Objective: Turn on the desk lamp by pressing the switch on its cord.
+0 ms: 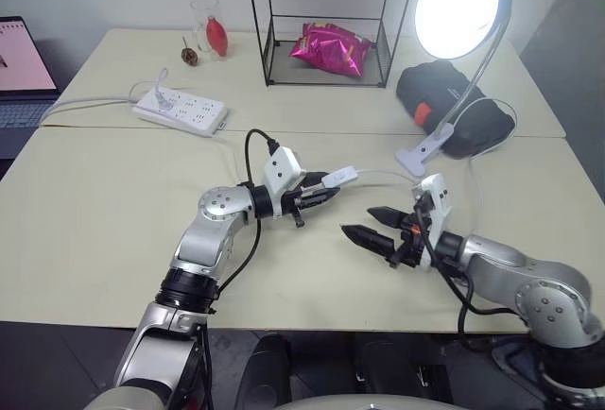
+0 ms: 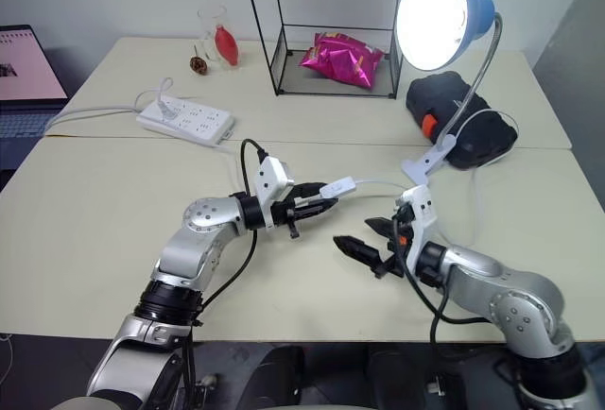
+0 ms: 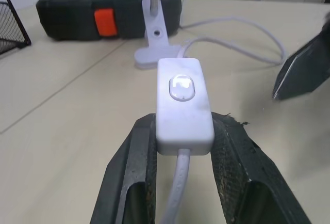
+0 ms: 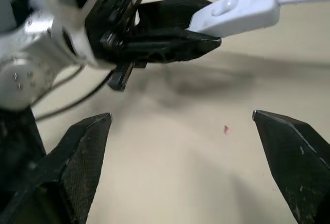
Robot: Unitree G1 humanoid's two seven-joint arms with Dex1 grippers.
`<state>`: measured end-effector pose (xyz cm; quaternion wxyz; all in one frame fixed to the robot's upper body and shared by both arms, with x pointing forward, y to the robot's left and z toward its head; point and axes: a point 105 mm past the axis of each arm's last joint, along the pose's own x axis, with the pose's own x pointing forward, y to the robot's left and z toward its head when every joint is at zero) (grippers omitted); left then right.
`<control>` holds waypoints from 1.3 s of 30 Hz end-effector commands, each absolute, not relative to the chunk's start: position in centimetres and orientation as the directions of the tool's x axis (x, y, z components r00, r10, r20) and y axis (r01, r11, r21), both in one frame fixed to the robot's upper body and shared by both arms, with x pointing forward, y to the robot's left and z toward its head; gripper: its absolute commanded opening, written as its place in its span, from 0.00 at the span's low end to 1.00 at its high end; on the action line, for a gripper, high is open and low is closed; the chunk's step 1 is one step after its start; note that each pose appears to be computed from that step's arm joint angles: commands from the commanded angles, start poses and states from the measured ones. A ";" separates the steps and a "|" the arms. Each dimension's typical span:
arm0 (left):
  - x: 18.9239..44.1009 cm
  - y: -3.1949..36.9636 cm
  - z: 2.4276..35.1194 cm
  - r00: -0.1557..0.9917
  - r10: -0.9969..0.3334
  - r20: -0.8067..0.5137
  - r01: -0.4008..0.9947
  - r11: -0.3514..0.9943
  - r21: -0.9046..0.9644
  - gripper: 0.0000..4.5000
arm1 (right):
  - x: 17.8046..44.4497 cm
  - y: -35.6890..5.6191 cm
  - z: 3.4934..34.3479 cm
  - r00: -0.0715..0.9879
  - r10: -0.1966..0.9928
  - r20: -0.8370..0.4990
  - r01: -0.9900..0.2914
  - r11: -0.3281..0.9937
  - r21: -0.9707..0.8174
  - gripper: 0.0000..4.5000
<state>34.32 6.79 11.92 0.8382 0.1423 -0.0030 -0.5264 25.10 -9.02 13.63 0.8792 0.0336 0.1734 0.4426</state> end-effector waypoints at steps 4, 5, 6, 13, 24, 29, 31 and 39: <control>34.6 7.2 9.4 0.445 -0.869 -0.216 0.883 0.386 0.268 0.25 | 25.0 -10.3 16.5 0.531 0.789 -0.307 -0.847 0.495 -0.195 1.00; 34.6 7.3 9.0 0.439 -0.870 -0.225 0.888 0.380 0.260 0.25 | 25.1 -10.4 16.7 0.528 0.794 -0.302 -0.849 0.480 -0.221 1.00; 34.5 7.3 8.7 0.431 -0.872 -0.231 0.892 0.372 0.258 0.25 | 25.1 -10.5 17.0 0.522 0.801 -0.294 -0.852 0.470 -0.233 1.00; 35.0 7.5 7.9 0.432 -0.868 -0.245 0.892 0.371 0.258 0.25 | 25.8 -11.3 17.1 0.534 0.790 -0.300 -0.838 0.447 -0.313 1.00; 35.5 8.0 7.6 0.440 -0.859 -0.264 0.889 0.375 0.261 0.48 | 25.8 -11.5 16.1 0.512 0.794 -0.328 -0.848 0.405 -0.341 1.00; 35.7 8.5 8.5 0.451 -0.861 -0.237 0.882 0.388 0.268 0.72 | 26.3 -11.5 16.2 0.514 0.796 -0.321 -0.844 0.403 -0.353 1.00; 35.7 8.9 9.9 0.467 -0.862 -0.200 0.869 0.404 0.287 0.82 | 26.6 -11.6 16.5 0.519 0.794 -0.317 -0.840 0.404 -0.363 1.00; 34.3 12.4 15.9 0.566 -0.810 -0.152 0.777 0.463 0.425 0.87 | 27.9 -13.4 18.4 0.562 0.788 -0.252 -0.798 0.436 -0.415 1.00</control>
